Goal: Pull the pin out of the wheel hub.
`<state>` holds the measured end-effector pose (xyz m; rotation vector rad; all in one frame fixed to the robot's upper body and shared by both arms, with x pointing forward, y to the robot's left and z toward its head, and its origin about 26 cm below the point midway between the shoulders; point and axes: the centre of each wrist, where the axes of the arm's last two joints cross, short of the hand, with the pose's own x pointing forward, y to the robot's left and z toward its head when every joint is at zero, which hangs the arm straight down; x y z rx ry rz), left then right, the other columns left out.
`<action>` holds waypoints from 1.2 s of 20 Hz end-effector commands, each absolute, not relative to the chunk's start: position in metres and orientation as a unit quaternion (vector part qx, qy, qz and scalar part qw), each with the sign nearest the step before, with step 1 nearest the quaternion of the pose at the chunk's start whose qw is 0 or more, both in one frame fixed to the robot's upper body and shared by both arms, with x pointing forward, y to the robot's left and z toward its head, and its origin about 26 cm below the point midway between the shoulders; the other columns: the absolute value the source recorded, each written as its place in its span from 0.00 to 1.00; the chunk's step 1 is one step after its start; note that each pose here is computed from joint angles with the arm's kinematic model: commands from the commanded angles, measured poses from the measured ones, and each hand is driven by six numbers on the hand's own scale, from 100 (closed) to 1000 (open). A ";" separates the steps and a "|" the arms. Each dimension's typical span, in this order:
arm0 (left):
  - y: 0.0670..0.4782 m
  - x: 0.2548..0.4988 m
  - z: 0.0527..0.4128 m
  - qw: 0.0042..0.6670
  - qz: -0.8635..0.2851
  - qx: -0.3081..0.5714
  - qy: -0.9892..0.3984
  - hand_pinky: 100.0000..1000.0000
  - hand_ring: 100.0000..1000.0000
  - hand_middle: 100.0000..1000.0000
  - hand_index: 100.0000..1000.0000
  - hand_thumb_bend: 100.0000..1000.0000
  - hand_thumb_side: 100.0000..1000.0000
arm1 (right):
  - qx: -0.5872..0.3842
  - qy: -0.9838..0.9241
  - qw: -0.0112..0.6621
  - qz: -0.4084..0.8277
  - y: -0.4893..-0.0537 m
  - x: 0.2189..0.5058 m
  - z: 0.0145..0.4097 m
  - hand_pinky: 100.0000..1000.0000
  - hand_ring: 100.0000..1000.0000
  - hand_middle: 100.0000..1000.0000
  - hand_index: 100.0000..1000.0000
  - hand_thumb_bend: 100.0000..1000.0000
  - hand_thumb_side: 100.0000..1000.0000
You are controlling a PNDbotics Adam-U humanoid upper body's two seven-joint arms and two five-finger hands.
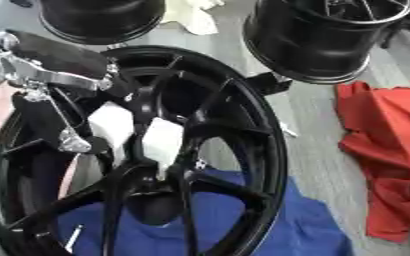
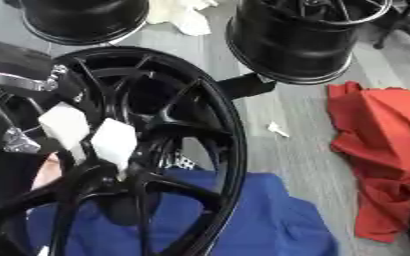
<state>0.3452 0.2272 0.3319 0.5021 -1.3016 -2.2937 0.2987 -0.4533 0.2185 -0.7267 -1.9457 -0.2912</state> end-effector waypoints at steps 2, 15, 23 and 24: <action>0.233 0.340 0.344 0.229 -0.827 0.201 -0.473 0.75 0.59 0.48 0.67 0.14 0.03 | -0.307 -0.809 0.486 -0.121 -0.459 0.296 0.231 0.28 0.24 0.29 0.53 0.00 0.24; 0.235 0.340 0.348 0.237 -0.821 0.221 -0.470 0.61 0.41 0.27 0.45 0.12 0.01 | -0.309 -0.807 0.487 -0.126 -0.459 0.295 0.230 0.28 0.24 0.29 0.53 0.00 0.24; 0.233 0.337 0.361 0.243 -0.806 0.224 -0.491 0.55 0.36 0.20 0.38 0.07 0.06 | -0.310 -0.807 0.487 -0.128 -0.460 0.294 0.230 0.28 0.24 0.29 0.53 0.00 0.24; 0.232 0.337 0.363 0.244 -0.804 0.223 -0.495 0.55 0.36 0.19 0.37 0.08 0.06 | -0.311 -0.806 0.487 -0.128 -0.460 0.294 0.230 0.28 0.24 0.29 0.53 0.00 0.24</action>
